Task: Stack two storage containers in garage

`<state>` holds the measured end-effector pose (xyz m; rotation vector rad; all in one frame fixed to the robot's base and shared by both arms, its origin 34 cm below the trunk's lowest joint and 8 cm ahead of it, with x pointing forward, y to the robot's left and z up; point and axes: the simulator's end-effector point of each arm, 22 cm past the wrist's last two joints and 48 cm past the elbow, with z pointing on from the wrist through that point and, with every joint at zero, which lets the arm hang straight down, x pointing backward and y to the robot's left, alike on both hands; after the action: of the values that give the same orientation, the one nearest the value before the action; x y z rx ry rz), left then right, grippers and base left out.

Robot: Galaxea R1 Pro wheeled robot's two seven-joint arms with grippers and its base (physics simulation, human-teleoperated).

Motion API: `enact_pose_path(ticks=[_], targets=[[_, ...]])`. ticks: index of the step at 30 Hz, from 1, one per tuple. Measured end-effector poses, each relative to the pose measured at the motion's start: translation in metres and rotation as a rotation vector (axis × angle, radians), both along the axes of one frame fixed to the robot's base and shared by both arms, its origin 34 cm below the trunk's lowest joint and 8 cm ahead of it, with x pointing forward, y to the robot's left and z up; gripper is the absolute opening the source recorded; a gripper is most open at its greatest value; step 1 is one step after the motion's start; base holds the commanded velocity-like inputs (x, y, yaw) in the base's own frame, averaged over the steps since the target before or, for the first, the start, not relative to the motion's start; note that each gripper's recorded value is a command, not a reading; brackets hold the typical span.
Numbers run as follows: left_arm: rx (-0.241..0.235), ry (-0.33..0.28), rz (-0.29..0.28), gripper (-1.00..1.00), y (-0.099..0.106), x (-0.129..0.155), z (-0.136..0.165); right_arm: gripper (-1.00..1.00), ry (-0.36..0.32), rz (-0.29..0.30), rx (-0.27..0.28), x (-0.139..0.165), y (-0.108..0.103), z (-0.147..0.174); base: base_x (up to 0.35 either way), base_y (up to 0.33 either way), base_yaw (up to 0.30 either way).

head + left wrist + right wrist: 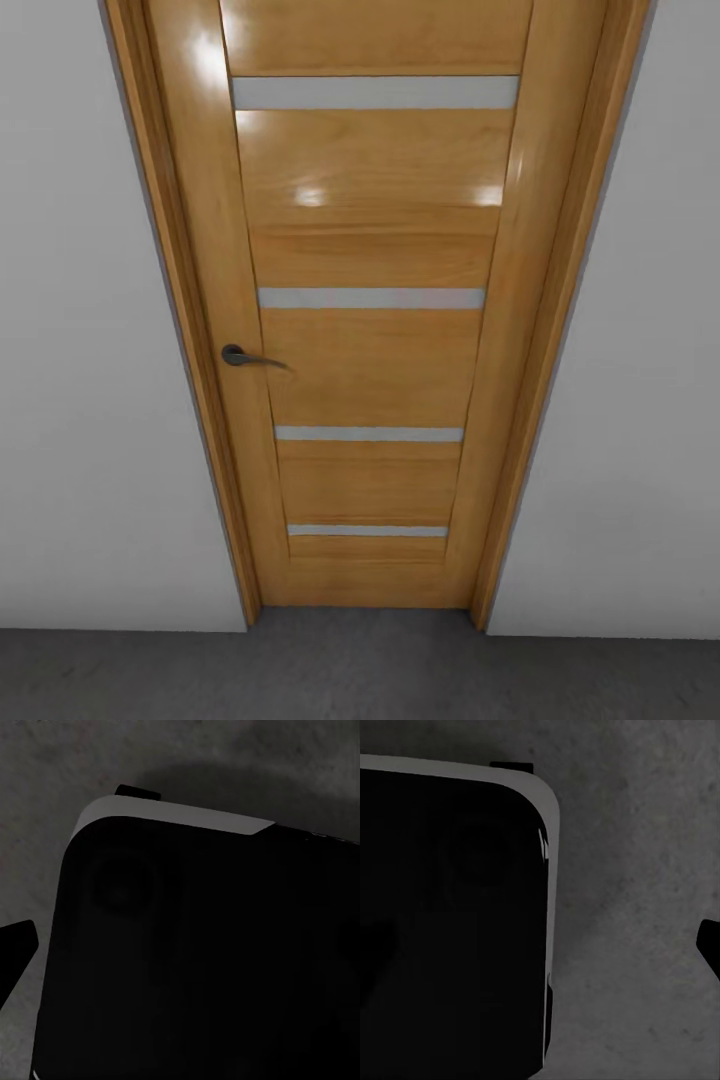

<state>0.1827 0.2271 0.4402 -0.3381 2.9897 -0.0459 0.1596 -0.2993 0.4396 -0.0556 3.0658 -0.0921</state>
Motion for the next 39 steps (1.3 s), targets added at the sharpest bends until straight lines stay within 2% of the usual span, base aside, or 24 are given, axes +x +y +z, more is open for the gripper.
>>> enact_pose_path(ticks=[11, 26, 39], targets=[[0.0, 0.0, 0.0, 1.0, 0.0, 0.0, 0.0, 1.0, -0.002, -0.013, 0.001, 0.0002, 0.0007, 0.0, 0.003, 0.0, 0.0], [0.001, -0.001, 0.001, 1.0, 0.0009, 0.0002, 0.0, 1.0, -0.002, -0.012, 0.001, 0.0003, 0.0008, 0.0, 0.145, 0.0, 0.0], [0.001, 0.0, 0.012, 1.0, 0.0015, 0.0003, 0.0, 1.0, -0.002, -0.012, 0.001, 0.0002, 0.0008, 0.0, 0.01, 0.0, 0.0]])
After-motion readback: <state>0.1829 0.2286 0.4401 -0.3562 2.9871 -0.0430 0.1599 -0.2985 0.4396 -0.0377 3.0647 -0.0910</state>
